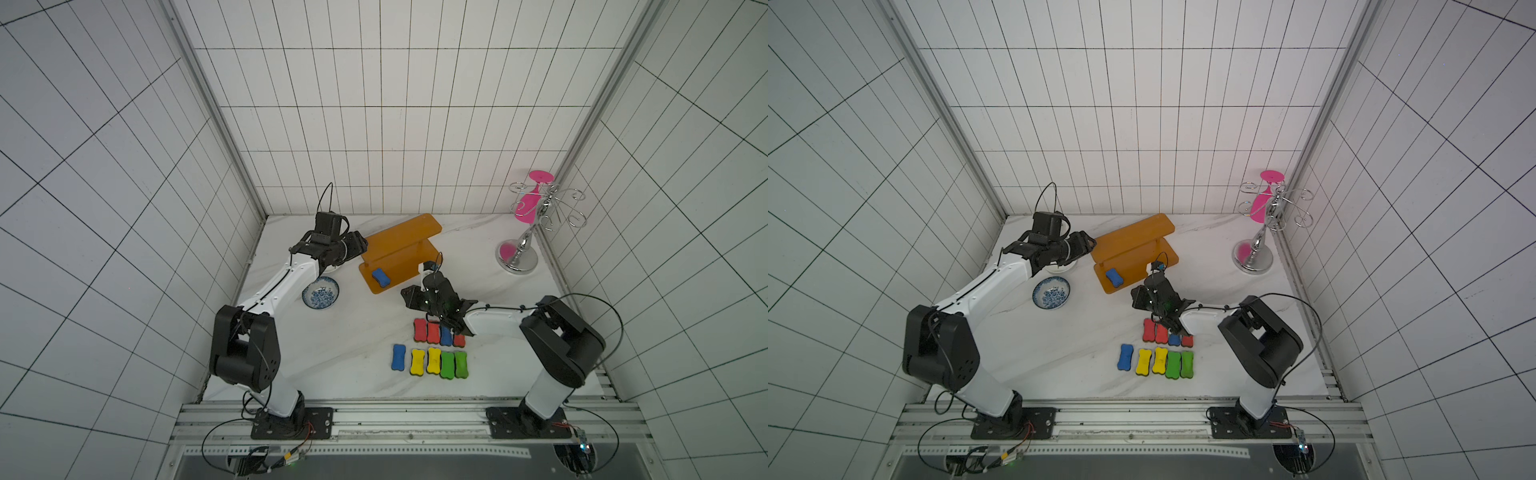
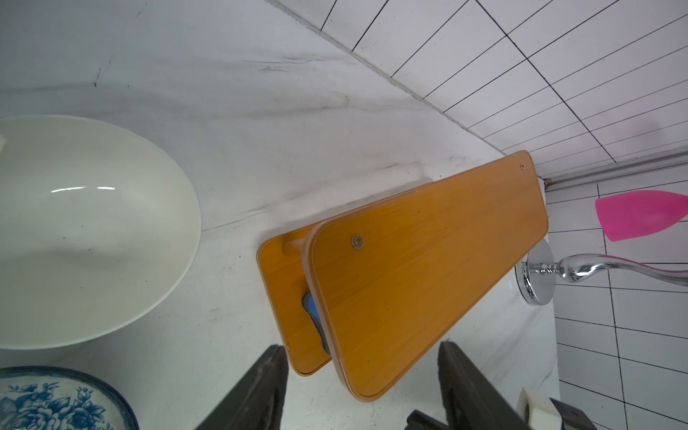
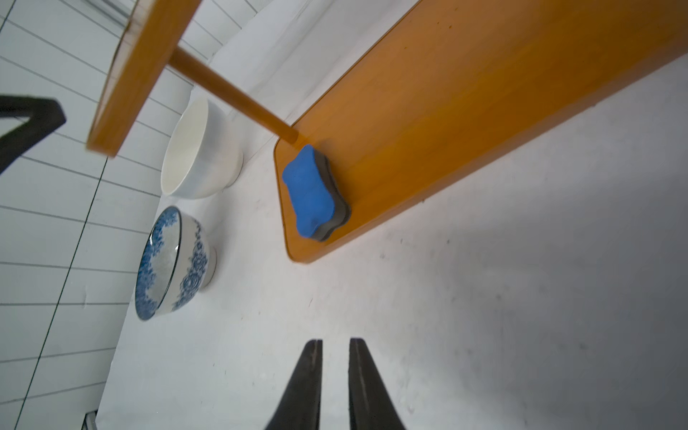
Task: Remove the whiteboard erasers from the shelf
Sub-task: Pick up the whiteboard eraser from the shelf.
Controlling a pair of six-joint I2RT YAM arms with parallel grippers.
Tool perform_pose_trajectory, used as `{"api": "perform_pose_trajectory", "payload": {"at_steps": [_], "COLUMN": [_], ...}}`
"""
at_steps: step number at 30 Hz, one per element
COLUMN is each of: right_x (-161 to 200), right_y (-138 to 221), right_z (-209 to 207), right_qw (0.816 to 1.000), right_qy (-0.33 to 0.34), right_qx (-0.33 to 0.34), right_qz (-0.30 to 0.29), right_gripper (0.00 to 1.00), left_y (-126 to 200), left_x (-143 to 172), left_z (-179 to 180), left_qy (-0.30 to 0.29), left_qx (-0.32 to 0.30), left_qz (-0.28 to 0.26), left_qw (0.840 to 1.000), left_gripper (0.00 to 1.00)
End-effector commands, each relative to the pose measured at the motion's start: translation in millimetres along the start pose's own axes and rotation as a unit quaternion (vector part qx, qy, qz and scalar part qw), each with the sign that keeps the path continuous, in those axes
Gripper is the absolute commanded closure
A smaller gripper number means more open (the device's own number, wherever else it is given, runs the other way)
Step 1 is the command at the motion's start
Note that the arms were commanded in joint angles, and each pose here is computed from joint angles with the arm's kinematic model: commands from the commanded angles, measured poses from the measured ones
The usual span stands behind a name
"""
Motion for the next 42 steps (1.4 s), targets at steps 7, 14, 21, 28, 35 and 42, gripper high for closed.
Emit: {"api": "perform_pose_trajectory", "payload": {"at_steps": [7, 14, 21, 28, 35, 42], "right_x": [-51, -46, -35, -23, -11, 8], "right_y": [-47, -77, -94, -97, -100, -106], "right_z": [12, 3, -5, -7, -25, -29], "right_qw": [0.993, 0.992, 0.992, 0.995, 0.998, 0.996], "right_qy": [-0.018, -0.033, -0.035, -0.018, -0.002, 0.013], "right_qx": [-0.112, -0.121, -0.111, -0.085, -0.005, 0.033], "right_qz": [-0.016, 0.011, 0.039, 0.055, 0.06, 0.081], "right_gripper": [0.74, 0.64, 0.61, 0.59, 0.56, 0.65], "left_y": [-28, -42, -46, -46, -47, -43], "left_x": [-7, 0, 4, 6, 7, 5], "left_z": [5, 11, 15, 15, 15, 17], "left_qy": [0.001, 0.009, 0.01, 0.011, 0.013, 0.015], "left_qx": [-0.018, -0.023, -0.025, -0.022, -0.016, -0.016], "left_qz": [0.011, 0.031, 0.04, 0.043, 0.046, 0.043], "left_qw": [1.0, 0.999, 0.999, 0.999, 0.999, 0.999], "left_gripper": [0.34, 0.36, 0.36, 0.36, 0.37, 0.36]}}
Point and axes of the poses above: each gripper's point midway between its finger pads, its own y axis back along the fingers, its own z axis along the line the jaws close on, x = y × z, the point moved 8 cm from there along y, back along the fingers, and after that the axes turned 8 degrees about -y, right-handed, at the moved point
